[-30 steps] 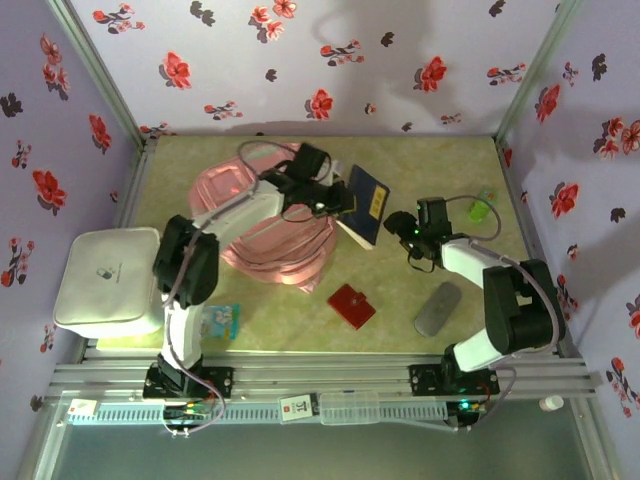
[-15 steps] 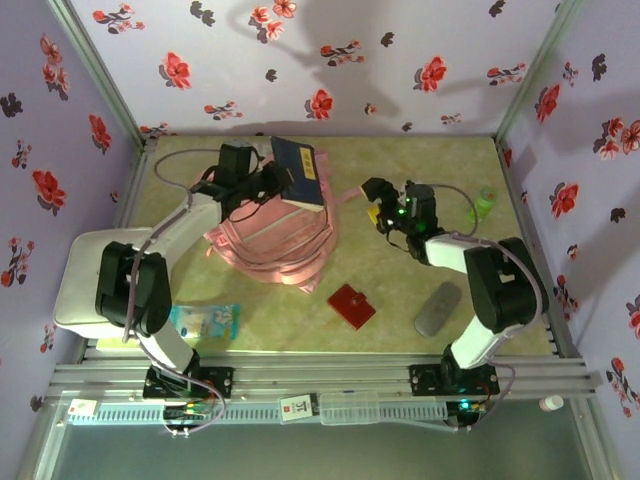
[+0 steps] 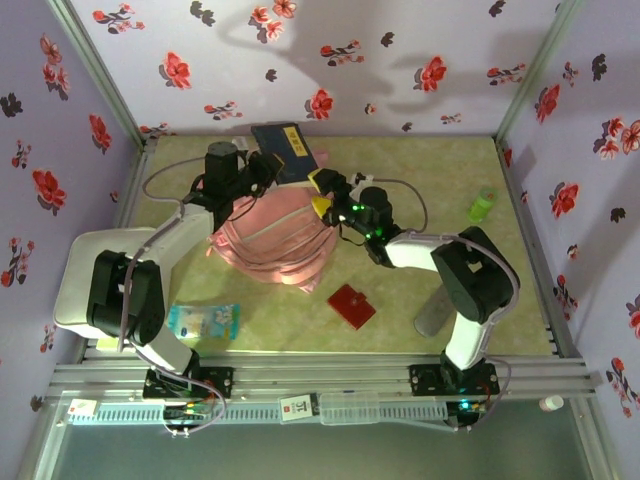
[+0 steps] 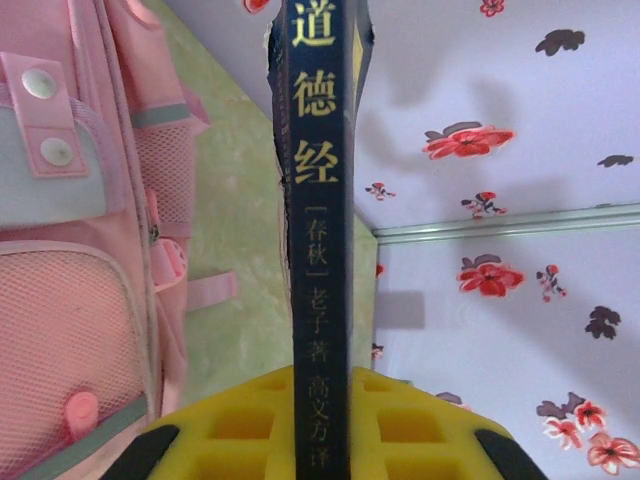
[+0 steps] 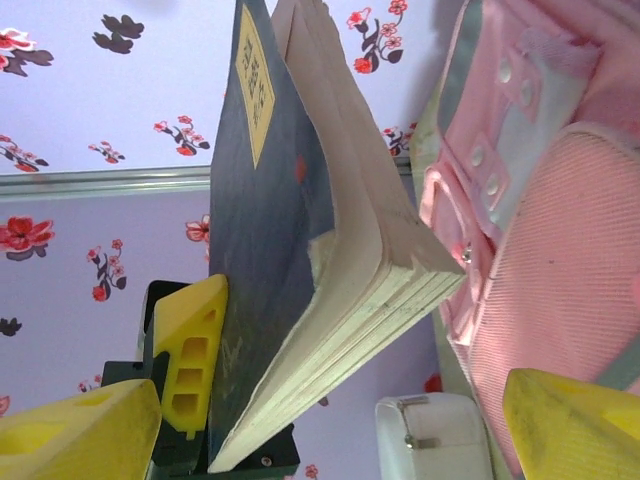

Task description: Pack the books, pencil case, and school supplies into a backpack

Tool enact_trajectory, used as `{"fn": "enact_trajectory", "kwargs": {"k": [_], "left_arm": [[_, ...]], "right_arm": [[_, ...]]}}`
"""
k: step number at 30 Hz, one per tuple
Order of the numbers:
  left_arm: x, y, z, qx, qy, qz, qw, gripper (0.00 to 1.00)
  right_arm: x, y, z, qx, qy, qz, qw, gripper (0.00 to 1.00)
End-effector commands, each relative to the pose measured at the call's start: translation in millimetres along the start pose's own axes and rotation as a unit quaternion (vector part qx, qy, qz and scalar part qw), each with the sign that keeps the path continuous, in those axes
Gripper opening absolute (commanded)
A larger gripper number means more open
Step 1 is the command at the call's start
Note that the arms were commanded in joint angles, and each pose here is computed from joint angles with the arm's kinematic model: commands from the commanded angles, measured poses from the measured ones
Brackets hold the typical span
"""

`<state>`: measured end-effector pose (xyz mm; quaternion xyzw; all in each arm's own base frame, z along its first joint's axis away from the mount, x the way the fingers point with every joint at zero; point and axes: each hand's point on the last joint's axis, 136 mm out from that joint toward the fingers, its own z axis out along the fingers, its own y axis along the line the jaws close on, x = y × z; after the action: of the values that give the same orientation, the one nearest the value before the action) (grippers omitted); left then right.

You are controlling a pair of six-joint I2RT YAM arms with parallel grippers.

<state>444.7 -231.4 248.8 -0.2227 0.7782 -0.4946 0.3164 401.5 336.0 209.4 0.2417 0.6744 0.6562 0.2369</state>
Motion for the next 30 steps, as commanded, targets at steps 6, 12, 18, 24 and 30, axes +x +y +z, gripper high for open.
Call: {"fn": "enact_trajectory", "kwargs": {"k": [6,12,18,24,30], "left_arm": [[-3,-46,-12,0.079,-0.023,-0.01,0.997,0.0],[-1,-43,-11,0.078,-0.021,-0.012,0.997,0.0],[0,-42,-11,0.077,-0.019,-0.005,0.997,0.0],[11,-38,-9,0.069,0.005,0.008,0.998,0.04],[27,-15,-15,0.005,0.043,0.058,0.997,0.39]], "right_arm": [[-6,42,25,-0.078,-0.022,0.015,0.997,0.84],[-9,41,28,-0.077,-0.031,0.021,0.996,0.75],[-13,36,26,-0.073,-0.043,0.013,0.996,0.56],[-13,33,26,-0.044,-0.044,-0.012,0.998,0.29],[-18,21,12,0.002,-0.057,-0.051,0.997,0.11]]}}
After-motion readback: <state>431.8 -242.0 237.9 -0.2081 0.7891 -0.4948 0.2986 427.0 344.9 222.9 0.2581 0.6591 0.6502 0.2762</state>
